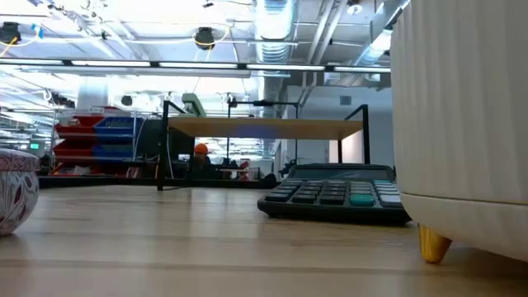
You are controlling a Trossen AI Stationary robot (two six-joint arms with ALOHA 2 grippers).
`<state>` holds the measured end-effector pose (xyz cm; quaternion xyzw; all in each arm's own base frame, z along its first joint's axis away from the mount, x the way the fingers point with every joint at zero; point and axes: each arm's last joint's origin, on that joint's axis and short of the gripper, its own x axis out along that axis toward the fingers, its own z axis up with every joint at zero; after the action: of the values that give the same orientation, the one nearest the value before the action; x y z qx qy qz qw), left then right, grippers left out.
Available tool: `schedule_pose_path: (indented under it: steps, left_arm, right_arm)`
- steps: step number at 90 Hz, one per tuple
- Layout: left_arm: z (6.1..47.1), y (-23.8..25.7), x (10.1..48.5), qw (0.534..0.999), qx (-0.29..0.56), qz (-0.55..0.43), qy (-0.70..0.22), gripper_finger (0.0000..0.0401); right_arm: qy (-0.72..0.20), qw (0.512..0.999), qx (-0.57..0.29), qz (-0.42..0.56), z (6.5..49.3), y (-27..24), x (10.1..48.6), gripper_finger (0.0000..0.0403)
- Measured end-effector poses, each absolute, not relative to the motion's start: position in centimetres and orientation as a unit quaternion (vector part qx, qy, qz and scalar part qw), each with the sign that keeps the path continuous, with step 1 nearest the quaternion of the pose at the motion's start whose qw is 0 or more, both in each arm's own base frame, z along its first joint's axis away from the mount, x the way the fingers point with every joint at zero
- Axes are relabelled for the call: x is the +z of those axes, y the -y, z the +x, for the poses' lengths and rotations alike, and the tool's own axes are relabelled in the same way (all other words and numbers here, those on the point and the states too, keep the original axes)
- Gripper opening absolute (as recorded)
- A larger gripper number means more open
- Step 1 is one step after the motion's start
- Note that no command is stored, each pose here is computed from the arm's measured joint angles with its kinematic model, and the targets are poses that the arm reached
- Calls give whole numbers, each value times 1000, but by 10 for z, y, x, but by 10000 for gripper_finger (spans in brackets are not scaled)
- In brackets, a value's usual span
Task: Stock shelves
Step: Put the white desk organizer on the shelf
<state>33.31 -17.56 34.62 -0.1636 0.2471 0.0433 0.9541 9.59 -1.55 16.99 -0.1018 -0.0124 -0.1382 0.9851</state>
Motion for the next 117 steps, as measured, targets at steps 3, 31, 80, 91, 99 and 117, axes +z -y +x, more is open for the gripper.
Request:
schedule_pose_path:
  steps: [3, 31, 80, 91, 99, 117]
  left_arm:
    - [328, 176, 352, 957, 46, -162, -237, 237]
    - [290, 148, 419, 974, 91, -188, -91, 237]
    - [264, 103, 429, 952, 245, -163, -91, 237]
    - [264, 102, 427, 951, 247, -161, -99, 237]
    - [263, 102, 424, 950, 249, -149, -113, 237]
    - [257, 101, 421, 954, 208, -146, -160, 237]
  right_arm:
    - [15, 986, -138, -96, 96, 15, 170, 0]
    - [131, 980, -96, 118, 91, 13, 206, 0]
    - [101, 989, 14, 103, 115, -5, 355, 0]
    - [170, 969, 40, 173, 122, -8, 383, 0]
    - [179, 962, 53, 197, 134, -9, 396, 0]
    - [-1, 975, 59, 213, 181, -25, 395, 38]
